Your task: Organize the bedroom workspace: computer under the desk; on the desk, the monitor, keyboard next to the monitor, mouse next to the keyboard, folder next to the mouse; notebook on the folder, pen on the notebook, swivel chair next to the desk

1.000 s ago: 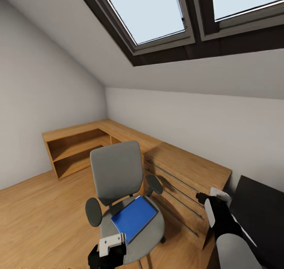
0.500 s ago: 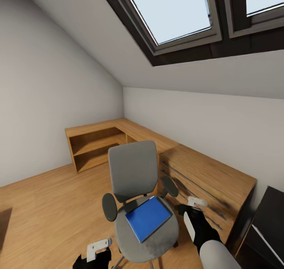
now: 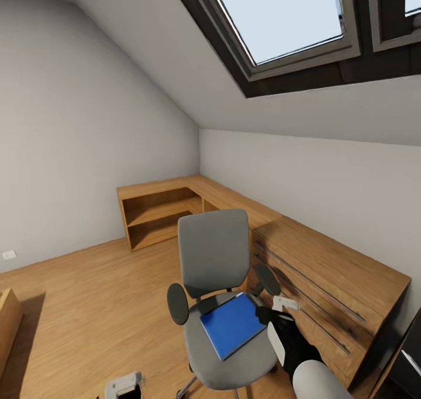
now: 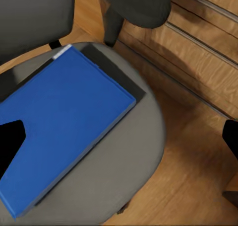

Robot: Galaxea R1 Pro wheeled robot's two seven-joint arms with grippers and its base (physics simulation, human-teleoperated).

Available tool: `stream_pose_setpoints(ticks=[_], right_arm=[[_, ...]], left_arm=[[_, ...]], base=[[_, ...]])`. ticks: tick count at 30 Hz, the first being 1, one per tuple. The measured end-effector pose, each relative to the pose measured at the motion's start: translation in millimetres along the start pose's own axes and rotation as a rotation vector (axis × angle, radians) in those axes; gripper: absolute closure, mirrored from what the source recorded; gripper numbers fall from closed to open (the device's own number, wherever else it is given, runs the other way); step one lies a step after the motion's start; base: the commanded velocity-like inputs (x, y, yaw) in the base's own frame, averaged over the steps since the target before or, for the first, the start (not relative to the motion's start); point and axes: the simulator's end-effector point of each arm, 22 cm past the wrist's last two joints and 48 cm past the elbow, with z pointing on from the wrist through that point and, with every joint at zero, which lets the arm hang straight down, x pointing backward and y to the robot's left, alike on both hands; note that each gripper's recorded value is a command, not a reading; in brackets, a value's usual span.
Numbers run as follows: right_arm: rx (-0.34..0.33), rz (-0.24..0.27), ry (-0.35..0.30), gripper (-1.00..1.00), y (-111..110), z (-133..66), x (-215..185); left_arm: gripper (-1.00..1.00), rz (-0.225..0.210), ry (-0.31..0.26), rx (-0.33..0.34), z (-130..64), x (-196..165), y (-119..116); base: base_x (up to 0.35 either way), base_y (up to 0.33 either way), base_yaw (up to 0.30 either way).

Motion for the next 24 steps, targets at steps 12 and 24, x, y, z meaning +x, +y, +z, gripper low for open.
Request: stream_pose_setpoints(ticks=[12,24], right_arm=[[-0.162,-0.008,0.004,-1.00,38,-2.1,7],[-0.160,-0.007,-0.004,-1.00,34,-1.6,3]], left_arm=[[-1.00,-0.081,0.000,0.057,19.0,-12,14],[-1.00,-0.076,-0.003,0.073,17.8,-12,8]], base=[[0.000,0.000,0.002],[0.145,0.118,0.000]])
